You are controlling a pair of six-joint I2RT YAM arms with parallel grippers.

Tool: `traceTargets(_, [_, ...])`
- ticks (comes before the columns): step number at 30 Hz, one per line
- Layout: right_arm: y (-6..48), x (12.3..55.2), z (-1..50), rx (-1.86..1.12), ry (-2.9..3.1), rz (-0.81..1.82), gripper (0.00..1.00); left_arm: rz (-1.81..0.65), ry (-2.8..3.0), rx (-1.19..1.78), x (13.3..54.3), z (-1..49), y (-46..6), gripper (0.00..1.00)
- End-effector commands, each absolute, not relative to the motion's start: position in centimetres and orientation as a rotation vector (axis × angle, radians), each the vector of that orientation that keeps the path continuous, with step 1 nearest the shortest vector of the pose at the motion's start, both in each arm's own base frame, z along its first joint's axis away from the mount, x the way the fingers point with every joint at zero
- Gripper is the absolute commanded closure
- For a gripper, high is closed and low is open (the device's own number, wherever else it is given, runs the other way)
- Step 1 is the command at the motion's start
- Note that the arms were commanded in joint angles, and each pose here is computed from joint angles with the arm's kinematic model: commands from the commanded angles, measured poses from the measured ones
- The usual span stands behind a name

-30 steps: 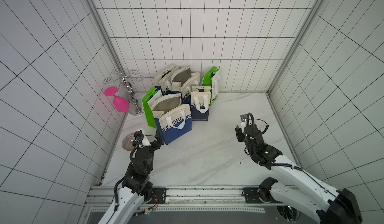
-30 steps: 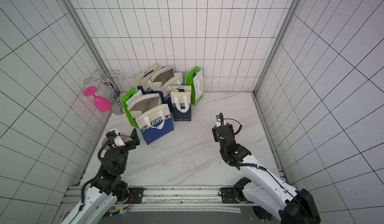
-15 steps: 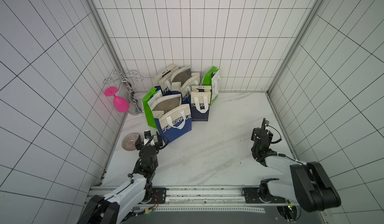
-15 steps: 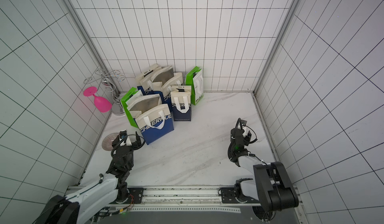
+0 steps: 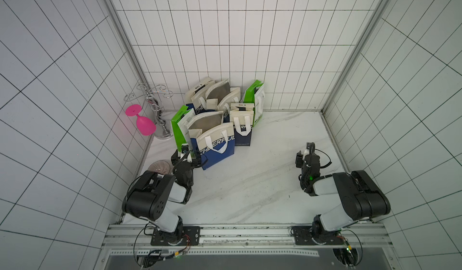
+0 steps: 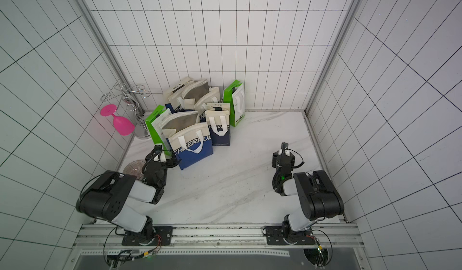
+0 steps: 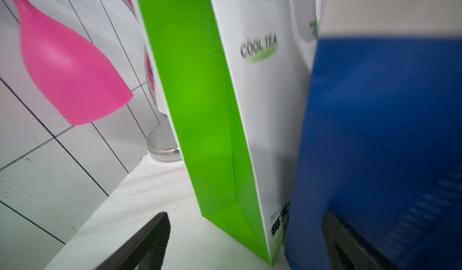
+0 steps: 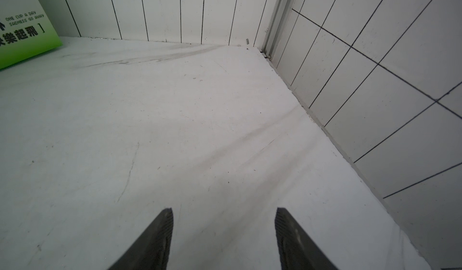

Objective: Open the takeout bag
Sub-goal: Reset both arms

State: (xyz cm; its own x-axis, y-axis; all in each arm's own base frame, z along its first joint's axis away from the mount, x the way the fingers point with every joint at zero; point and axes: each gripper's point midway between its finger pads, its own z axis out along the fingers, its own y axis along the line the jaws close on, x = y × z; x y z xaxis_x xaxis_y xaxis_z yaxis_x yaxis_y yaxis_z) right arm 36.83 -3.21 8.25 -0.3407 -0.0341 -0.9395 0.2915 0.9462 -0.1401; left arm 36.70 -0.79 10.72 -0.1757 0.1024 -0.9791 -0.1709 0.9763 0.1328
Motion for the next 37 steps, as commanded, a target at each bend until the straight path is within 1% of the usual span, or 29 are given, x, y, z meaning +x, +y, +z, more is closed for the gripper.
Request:
traceTargets(1, [-4.3, 39.2, 9.8, 0.249, 1.897, -0.274, 0.29, 0.186, 1.716, -0.047, 39.0, 13.1, -1.5, 0.03])
traceTargets(2, [-4.7, 39.4, 9.7, 0.269, 1.909, -0.236, 0.19, 0.143, 1.748, -0.034, 39.7, 12.7, -1.3, 0.03])
traceTargets(3, [-4.9, 39.4, 9.7, 0.272, 1.9, -0.228, 0.17, 0.143, 1.739, -0.055, 39.9, 12.6, -0.9, 0.02])
traceTargets(5, [-4.9, 39.4, 9.7, 0.272, 1.901, -0.23, 0.17, 0.14, 1.722, -0.063, 39.9, 12.8, -0.7, 0.02])
traceTargets(6, [-4.9, 39.3, 9.7, 0.27, 1.903, -0.228, 0.04, 0.139, 1.719, -0.061, 39.9, 12.8, -0.8, 0.02])
traceTargets(7, [-4.9, 39.3, 9.7, 0.269, 1.899, -0.229, 0.01, 0.139, 1.72, -0.061, 39.9, 12.8, -0.8, 0.02])
traceTargets(28, [-4.7, 39.3, 9.8, 0.268, 1.891, -0.232, 0.01, 0.15, 1.758, -0.081, 40.1, 12.6, -0.5, 0.02])
traceTargets(34, [-4.3, 39.9, 9.5, 0.237, 1.922, -0.204, 0.01, 0.15, 1.76, -0.08, 40.1, 12.5, -0.5, 0.02])
traceTargets(37, [-4.2, 39.4, 9.7, 0.229, 1.904, -0.195, 0.01, 0.149, 1.759, -0.081, 40.1, 12.6, -0.5, 0.02])
